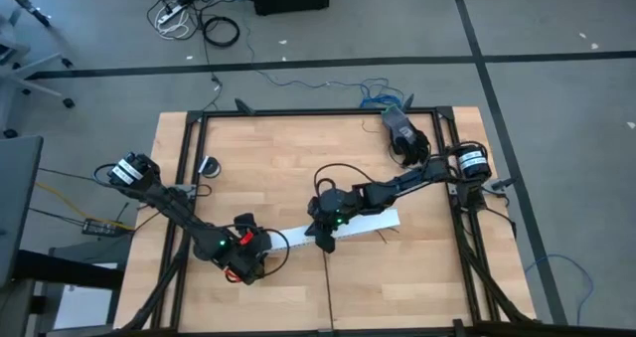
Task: Ziptie cables
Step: Close the lid on the cable duct
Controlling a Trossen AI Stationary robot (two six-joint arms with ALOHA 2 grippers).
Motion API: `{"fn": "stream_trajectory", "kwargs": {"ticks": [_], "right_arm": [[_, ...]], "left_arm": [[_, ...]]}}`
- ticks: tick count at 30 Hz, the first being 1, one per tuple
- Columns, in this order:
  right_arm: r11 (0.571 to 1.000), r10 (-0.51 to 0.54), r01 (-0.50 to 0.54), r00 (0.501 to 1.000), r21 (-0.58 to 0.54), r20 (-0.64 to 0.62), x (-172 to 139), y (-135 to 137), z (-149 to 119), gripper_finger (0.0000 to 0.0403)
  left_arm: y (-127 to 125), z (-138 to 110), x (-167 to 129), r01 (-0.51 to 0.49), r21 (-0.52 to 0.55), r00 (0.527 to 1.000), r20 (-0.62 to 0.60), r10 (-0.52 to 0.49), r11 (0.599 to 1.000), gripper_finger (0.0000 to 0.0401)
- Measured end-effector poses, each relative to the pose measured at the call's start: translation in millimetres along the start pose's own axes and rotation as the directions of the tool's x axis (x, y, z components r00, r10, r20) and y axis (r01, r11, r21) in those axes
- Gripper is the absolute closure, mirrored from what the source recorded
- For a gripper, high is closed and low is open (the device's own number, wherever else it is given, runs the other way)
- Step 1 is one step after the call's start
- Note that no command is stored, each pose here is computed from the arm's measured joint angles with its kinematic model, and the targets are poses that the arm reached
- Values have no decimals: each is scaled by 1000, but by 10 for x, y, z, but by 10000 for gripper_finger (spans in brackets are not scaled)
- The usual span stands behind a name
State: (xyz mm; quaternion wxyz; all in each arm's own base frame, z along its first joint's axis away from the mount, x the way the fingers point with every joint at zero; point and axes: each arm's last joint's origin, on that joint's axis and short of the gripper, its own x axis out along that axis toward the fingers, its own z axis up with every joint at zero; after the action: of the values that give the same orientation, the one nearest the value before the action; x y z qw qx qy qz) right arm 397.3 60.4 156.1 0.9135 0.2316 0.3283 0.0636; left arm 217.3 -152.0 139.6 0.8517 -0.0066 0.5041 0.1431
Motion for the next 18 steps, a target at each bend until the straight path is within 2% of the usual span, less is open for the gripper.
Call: {"fn": "stream_trajectory", "kwargs": {"ticks": [7, 11, 18], "right_arm": [[999, -34, 34, 998, -6, -45, -37, 78, -58, 403], [995, -101, 101, 993, -5, -66, -43, 78, -101, 403], [990, -140, 140, 987, -8, -79, -41, 98, -141, 403]], "left_arm": [[-1, 1, 0, 1, -2, 1000, 1, -1, 1000, 112], [-1, 2, -2, 1, -3, 1000, 2, -1, 1000, 112], [-6, 7, -2, 5, -7, 1000, 8, -5, 1000, 112]]}}
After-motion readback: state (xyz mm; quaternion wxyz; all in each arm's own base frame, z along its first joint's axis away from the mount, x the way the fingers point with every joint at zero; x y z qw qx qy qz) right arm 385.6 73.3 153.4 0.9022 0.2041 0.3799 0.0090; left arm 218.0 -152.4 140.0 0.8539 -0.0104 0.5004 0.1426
